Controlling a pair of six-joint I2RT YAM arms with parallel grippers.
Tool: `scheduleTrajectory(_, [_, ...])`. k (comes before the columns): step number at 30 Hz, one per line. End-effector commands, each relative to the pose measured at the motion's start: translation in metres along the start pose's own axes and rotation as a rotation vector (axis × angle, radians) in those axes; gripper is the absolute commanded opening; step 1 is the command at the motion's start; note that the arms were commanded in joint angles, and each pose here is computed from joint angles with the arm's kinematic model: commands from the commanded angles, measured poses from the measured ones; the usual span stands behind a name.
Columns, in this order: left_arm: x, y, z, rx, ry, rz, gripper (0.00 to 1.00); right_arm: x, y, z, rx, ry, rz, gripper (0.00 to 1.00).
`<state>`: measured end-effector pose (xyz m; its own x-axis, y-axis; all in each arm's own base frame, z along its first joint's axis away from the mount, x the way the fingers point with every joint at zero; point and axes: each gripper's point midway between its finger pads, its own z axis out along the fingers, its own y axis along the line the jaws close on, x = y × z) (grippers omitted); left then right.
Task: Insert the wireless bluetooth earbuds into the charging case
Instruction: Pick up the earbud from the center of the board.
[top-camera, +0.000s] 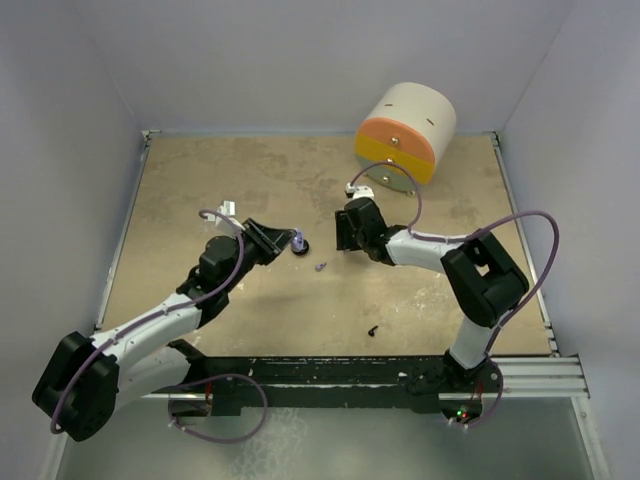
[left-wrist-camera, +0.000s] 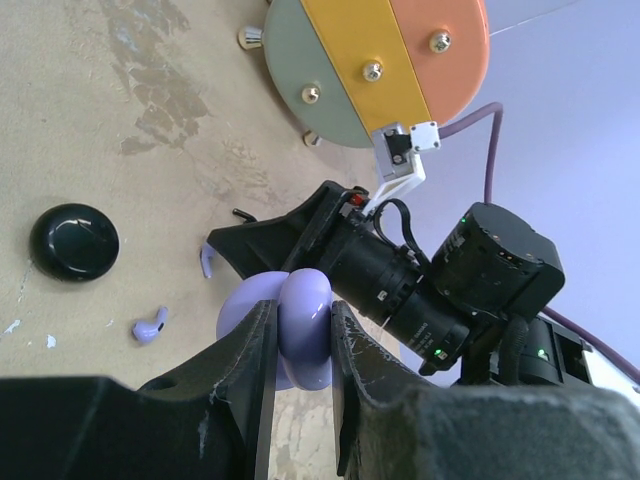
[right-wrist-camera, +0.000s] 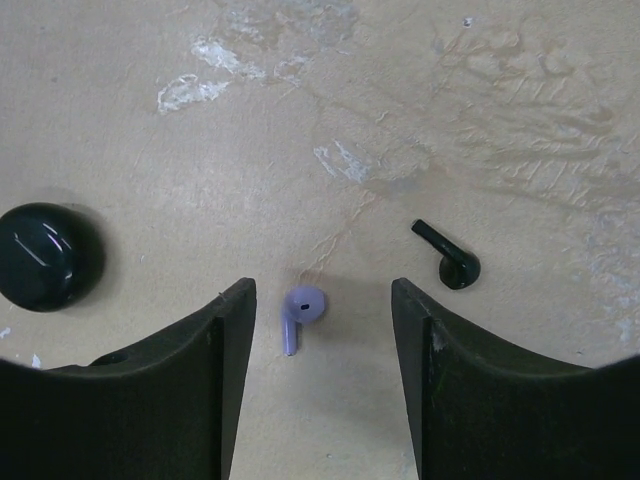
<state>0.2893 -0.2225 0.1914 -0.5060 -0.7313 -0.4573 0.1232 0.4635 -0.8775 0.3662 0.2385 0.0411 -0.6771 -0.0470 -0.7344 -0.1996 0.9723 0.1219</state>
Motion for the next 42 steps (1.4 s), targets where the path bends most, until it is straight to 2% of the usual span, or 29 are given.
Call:
scheduleTrajectory(1, [-0.007, -0.012, -0.004, 0.054, -0.022, -0.004, 0.00, -0.010, 0.012, 0.003, -0.031, -0.017, -0.020, 0.58])
scheduleTrajectory(15, [-0.009, -0.007, -0.005, 0.044, -0.027, -0.005, 0.00, 0.009, 0.021, 0.008, -0.038, 0.033, -0.048, 0.55])
scheduleTrajectory(42, [-0.010, -0.003, -0.006, 0.041, -0.033, -0.018, 0.00, 0.038, 0.010, 0.010, 0.004, 0.118, -0.042, 0.44])
